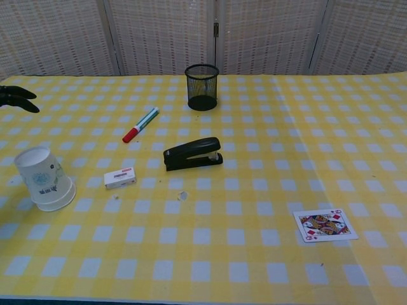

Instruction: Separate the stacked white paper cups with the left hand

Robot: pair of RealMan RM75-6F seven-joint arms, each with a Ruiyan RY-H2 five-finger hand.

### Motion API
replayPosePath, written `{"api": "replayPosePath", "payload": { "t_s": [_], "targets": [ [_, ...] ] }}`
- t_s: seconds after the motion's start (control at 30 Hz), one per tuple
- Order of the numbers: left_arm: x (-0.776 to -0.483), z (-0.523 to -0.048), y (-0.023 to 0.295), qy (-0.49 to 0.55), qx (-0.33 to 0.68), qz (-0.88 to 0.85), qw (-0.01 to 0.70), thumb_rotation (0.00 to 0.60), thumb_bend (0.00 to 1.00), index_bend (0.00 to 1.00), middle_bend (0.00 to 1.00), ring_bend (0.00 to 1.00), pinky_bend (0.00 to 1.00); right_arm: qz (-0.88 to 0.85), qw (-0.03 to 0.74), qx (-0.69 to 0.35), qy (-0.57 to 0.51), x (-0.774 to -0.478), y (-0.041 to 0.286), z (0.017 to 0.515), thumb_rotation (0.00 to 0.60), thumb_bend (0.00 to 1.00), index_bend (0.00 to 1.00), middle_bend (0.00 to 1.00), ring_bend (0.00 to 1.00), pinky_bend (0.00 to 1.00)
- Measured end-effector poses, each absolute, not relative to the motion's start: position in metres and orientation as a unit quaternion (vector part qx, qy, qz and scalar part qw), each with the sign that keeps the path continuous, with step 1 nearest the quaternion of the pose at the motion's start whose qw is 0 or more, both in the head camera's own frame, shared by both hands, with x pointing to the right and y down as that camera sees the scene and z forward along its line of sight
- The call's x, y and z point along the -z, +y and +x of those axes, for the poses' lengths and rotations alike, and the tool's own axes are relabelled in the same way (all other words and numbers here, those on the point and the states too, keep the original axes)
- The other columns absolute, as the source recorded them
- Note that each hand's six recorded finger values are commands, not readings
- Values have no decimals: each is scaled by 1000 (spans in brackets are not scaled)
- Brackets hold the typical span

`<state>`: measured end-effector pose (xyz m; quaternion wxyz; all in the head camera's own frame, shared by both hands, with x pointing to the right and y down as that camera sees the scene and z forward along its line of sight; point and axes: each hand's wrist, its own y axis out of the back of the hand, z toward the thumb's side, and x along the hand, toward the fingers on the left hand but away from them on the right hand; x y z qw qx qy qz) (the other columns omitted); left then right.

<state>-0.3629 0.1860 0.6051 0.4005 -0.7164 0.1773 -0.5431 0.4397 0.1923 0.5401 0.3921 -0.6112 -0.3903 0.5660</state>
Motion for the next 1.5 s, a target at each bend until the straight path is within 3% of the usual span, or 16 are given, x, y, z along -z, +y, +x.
{"api": "replayPosePath", "payload": {
  "t_s": [0.53, 1.5],
  "targets": [
    [-631, -346, 173, 130, 558, -731, 371, 600, 388, 216, 63, 55, 30, -612, 387, -568, -390, -542, 194, 443, 600, 455, 0, 0, 0, 0],
    [-646, -348, 173, 129, 566, -725, 370, 600, 389, 286, 94, 71, 49, -612, 381, -572, -390, -544, 194, 444, 600, 455, 0, 0, 0, 0]
  ]
}}
